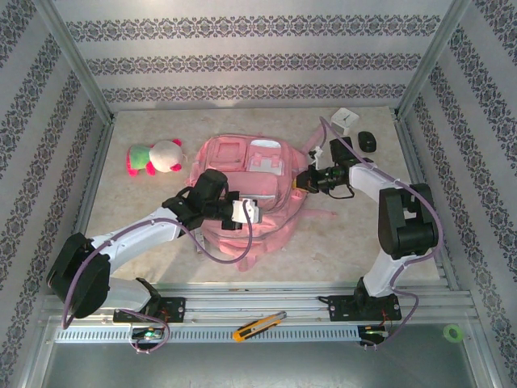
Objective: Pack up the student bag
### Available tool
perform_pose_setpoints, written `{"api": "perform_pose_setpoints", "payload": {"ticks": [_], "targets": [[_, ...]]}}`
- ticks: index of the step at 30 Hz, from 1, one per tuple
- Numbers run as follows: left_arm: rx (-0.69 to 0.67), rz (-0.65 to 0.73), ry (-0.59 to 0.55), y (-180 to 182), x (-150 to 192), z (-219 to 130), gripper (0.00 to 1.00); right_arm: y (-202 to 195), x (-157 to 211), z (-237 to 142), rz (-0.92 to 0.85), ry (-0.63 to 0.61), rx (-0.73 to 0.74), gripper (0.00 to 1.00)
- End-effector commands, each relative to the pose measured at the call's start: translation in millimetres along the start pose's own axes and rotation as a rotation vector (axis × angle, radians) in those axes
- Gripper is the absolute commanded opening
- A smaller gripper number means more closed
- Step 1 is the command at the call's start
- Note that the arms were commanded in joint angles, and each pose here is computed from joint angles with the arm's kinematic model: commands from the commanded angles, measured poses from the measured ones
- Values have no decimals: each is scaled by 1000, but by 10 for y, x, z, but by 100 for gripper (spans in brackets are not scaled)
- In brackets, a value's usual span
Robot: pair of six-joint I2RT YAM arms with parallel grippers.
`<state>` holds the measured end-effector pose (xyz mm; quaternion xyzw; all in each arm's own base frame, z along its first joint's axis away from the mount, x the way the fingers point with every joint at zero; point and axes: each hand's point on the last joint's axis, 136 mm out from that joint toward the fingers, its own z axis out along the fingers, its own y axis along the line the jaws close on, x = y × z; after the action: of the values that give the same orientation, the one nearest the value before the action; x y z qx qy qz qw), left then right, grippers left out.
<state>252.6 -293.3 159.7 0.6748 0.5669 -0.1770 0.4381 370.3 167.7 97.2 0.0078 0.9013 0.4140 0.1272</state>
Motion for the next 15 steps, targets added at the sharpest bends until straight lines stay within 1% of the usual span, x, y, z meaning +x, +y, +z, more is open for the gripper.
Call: {"api": "perform_pose_setpoints", "payload": {"ticks": [1, 2, 3, 5, 7, 8, 9, 10, 12, 15], "targets": [[6, -211, -111, 2, -353, -153, 36, -275, -725, -387, -29, -243, 117, 18], [-7, -252, -131, 81, -449, -189, 48, -247, -680, -420, -21, -232, 127, 25], [-24, -309, -146, 162, -523, -219, 57, -219, -637, -469, -20, -229, 140, 32], [-69, -418, -161, 314, -634, -302, 63, -163, -556, -602, -18, -226, 171, 42], [-144, -539, -145, 470, -651, -402, 67, -66, -469, -749, -20, -226, 196, 47], [-209, -604, -128, 579, -623, -471, 68, -2, -414, -822, -18, -224, 202, 48], [-286, -681, -103, 684, -561, -547, 71, 51, -345, -881, -16, -220, 212, 48], [-389, -766, -66, 802, -440, -638, 73, 108, -274, -938, -20, -219, 225, 49], [-548, -911, 8, 929, -178, -820, 77, 216, -119, -990, -26, -221, 242, 50], [-665, -1131, 118, 907, 293, -1004, 77, 366, 152, -896, -16, -209, 216, 50]]}}
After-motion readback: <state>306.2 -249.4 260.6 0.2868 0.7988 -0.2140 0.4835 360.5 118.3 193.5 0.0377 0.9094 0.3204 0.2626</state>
